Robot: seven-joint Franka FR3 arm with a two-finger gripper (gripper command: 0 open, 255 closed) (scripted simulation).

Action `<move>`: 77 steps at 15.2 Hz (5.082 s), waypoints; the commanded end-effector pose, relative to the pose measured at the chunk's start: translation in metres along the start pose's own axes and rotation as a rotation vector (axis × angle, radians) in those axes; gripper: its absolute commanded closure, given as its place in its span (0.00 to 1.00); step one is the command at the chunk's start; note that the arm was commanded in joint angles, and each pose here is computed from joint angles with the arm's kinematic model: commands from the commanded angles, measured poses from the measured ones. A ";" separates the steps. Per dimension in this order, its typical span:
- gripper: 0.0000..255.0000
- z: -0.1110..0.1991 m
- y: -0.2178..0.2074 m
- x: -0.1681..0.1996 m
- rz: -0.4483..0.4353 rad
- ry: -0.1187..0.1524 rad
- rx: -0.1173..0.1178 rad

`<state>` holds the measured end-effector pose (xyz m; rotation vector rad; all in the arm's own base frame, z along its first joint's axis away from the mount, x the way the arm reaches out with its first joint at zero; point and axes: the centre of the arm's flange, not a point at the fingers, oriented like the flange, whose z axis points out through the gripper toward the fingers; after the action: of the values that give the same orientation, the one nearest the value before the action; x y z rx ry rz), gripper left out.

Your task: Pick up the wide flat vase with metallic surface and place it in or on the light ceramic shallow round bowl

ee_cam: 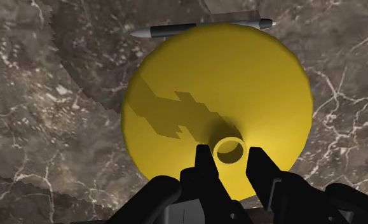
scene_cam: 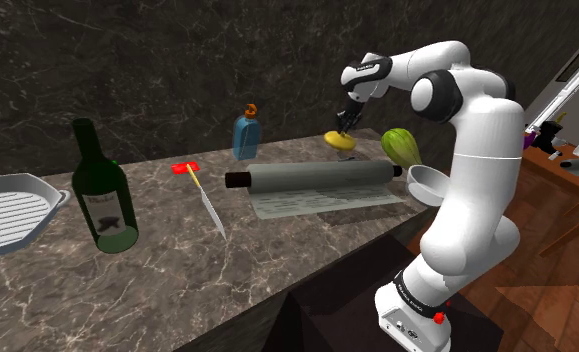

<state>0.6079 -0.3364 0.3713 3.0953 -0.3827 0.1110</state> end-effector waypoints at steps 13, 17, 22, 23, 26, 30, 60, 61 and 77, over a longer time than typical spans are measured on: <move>1.00 -0.074 0.001 0.006 0.000 0.000 0.000; 1.00 -0.095 0.002 0.008 0.000 0.000 0.000; 1.00 -0.118 0.002 0.009 0.000 0.000 0.000; 1.00 -0.120 0.009 -0.002 0.000 0.000 0.000; 1.00 -0.126 0.031 -0.034 0.000 0.000 0.000; 1.00 -0.134 0.061 -0.077 0.000 0.000 0.000; 1.00 -0.161 0.249 -0.352 0.000 0.000 0.000; 1.00 -0.156 0.249 -0.353 0.000 0.000 0.000; 1.00 -0.072 0.248 -0.359 0.000 0.000 0.000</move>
<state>0.1956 -0.4864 0.4244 3.0961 -0.3826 0.1104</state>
